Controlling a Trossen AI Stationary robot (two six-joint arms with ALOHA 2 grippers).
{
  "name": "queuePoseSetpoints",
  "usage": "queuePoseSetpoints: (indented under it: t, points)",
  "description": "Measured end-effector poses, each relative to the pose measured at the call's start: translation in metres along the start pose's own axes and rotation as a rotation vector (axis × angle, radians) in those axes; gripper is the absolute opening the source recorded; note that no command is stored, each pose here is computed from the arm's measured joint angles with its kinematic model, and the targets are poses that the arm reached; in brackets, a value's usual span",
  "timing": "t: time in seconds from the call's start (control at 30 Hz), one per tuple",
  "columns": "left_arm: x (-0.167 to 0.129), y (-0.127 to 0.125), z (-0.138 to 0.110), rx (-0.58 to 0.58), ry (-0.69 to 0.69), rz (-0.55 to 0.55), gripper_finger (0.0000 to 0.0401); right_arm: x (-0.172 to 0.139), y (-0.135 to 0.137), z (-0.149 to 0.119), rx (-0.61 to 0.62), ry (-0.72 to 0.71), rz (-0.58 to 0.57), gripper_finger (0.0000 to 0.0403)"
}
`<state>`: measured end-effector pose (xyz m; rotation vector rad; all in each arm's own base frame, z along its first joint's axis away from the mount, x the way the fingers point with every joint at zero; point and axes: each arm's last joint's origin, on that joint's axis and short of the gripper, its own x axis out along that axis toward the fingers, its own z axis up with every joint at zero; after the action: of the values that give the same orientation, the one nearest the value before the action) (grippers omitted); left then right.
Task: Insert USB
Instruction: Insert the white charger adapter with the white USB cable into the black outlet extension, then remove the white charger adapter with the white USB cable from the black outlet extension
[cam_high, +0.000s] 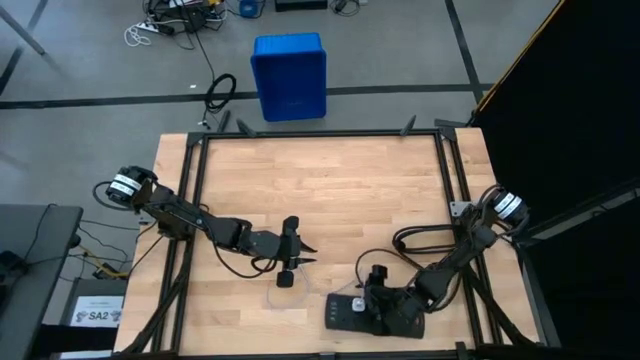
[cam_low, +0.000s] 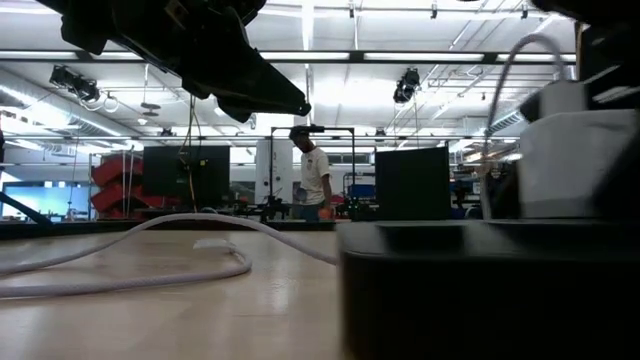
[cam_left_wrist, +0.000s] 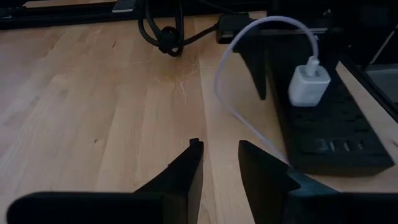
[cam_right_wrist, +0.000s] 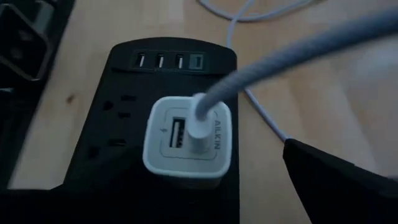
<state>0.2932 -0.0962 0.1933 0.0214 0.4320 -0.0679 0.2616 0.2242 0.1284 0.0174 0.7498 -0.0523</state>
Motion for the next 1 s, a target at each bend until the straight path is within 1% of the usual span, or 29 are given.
queuePoseSetpoints:
  t: [0.1,0.2,0.3,0.4,0.57,0.77,0.87,1.0]
  points:
    - [0.000,0.000,0.000,0.000,0.000,0.000,0.0088,0.003,-0.009,0.008,-0.020,0.018,0.015,0.0316]
    - [0.000,0.000,0.000,0.000,0.000,0.000,0.0088,0.001,-0.016,0.014,-0.034,0.035,0.031,0.0318]
    - [0.000,0.000,0.000,0.000,0.000,0.000,0.0088,-0.010,-0.018,0.018,-0.051,0.036,0.044,0.0324]
    - [0.000,0.000,0.000,0.000,0.000,0.000,0.0088,-0.029,-0.017,0.024,-0.019,0.022,0.063,0.0327]
    - [0.000,0.000,0.000,0.000,0.000,0.000,0.0088,-0.044,-0.020,0.016,0.036,0.105,0.024,0.0324]
    - [0.000,0.000,0.000,0.000,-0.001,0.000,0.0088,-0.063,-0.017,0.008,0.074,0.159,0.033,0.0325]
    - [0.000,0.000,0.000,-0.001,-0.001,0.000,0.0088,-0.078,-0.020,0.007,0.083,0.156,-0.002,0.0326]
    - [0.000,0.000,0.000,0.000,-0.001,0.005,0.0088,-0.108,-0.030,0.008,0.072,0.084,-0.094,0.0320]
